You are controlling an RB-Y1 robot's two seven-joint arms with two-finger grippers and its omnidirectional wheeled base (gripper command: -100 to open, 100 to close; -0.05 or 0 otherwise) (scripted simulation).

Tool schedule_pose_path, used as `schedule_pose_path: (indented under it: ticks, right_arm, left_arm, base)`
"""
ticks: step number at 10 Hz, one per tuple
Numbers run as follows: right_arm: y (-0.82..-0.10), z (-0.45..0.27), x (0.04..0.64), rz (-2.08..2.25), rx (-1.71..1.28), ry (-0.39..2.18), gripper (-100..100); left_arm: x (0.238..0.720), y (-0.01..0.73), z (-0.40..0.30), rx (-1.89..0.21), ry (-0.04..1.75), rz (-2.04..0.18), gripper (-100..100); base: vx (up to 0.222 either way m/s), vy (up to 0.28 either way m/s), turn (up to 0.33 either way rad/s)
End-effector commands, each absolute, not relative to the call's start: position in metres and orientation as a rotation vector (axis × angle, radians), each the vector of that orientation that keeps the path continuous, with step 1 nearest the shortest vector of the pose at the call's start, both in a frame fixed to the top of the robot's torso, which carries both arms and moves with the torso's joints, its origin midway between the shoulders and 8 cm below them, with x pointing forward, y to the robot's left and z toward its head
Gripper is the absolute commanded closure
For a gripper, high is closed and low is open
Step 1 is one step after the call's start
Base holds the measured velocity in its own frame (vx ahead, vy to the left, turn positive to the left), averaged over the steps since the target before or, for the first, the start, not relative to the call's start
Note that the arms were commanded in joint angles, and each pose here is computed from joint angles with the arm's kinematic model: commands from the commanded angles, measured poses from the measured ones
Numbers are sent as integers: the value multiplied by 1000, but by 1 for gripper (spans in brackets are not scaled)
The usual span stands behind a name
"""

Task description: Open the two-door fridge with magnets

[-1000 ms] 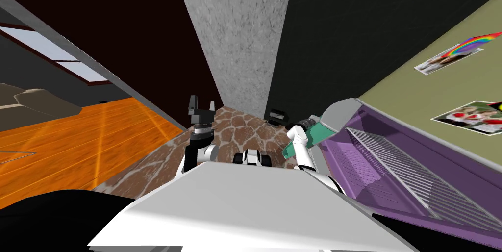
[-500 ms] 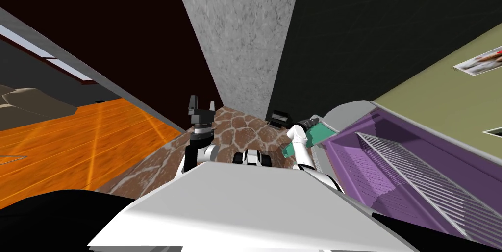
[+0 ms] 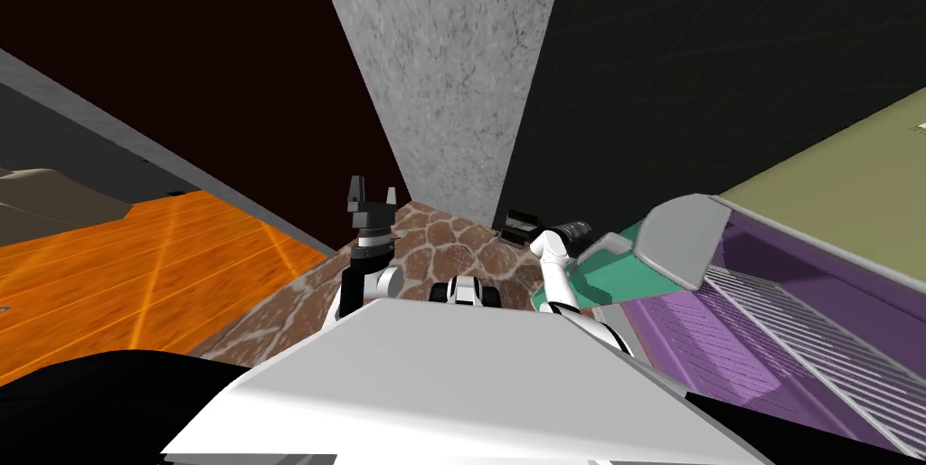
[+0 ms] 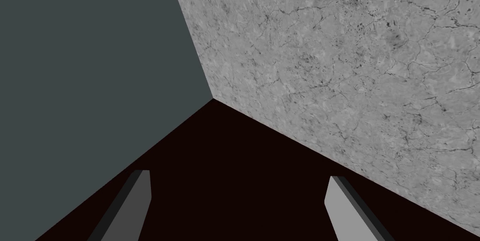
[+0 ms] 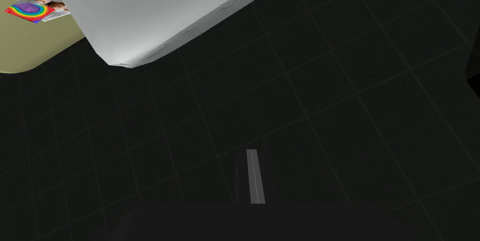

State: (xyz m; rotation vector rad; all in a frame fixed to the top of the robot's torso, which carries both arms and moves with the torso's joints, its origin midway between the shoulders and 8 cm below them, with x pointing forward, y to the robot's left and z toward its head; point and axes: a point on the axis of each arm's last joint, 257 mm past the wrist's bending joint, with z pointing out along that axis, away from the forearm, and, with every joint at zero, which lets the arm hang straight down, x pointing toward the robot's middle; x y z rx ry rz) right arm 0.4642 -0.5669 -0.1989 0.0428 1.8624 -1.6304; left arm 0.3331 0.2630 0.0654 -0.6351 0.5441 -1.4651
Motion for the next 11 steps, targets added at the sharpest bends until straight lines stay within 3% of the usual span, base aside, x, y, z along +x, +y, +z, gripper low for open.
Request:
schedule_pose_path:
  ticks: [1,5,6,11]
  right_arm:
    - [-575,-199,451,-1668,93,1879,100]
    - [-582,-199,439,-1698,137,1893,100]
    - [-580,-197,445,-1684,118,1882,-100]
    - [-572,-193,463,-1637,57,1851,-100]
  left_arm:
    - [333,263,65,-635,544,-1465,0]
    - [333,263,65,-635,544,-1465,0]
    - [333,263,65,-635,544,-1465,0]
    - [333,263,65,-635,544,-1465,0]
  base:
    - [276,61,0]
    - [212,40,1]
    - [-108,-32,-15]
    - [-227,-58,-18]
